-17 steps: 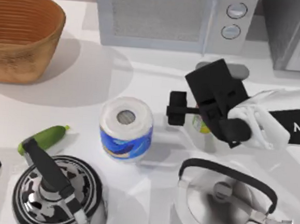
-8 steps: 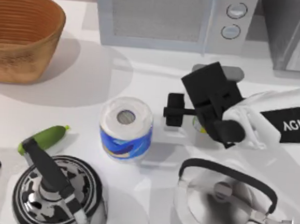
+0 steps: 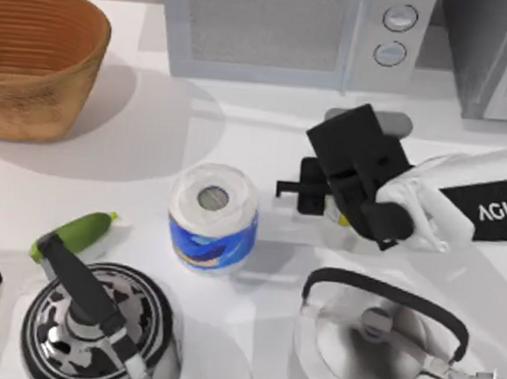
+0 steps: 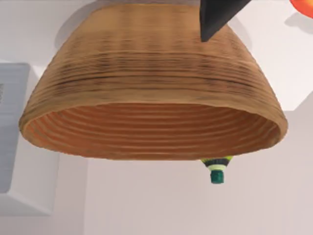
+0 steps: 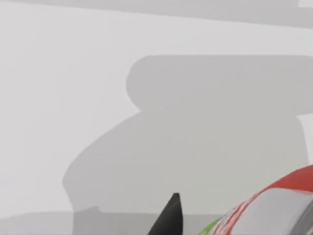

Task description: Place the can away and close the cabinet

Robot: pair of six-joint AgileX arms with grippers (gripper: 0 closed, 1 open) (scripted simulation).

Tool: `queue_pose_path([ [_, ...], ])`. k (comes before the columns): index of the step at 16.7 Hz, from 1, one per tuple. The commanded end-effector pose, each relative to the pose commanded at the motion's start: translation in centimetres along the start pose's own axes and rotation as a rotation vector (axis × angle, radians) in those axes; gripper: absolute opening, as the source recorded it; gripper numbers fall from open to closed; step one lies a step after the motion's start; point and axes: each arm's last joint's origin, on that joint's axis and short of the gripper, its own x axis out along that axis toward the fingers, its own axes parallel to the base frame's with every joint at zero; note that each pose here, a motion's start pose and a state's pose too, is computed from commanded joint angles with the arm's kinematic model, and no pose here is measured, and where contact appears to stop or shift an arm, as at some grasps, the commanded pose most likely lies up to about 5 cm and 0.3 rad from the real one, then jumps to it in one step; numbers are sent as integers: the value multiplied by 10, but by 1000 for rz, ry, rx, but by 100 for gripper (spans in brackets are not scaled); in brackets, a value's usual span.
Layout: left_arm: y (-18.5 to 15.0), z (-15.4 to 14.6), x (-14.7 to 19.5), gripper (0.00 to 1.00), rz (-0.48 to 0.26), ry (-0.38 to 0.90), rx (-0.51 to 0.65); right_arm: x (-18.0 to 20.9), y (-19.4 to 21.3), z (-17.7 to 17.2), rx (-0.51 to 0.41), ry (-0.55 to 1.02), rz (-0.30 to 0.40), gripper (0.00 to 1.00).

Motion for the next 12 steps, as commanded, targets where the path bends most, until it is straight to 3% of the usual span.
queue_pose_path([
  [3, 0, 0, 0, 100, 0, 0, 0, 0, 0, 0, 0, 0, 0, 2],
  [12, 0, 0, 0, 100, 0, 0, 0, -1, 0, 0, 1, -1, 1, 0],
])
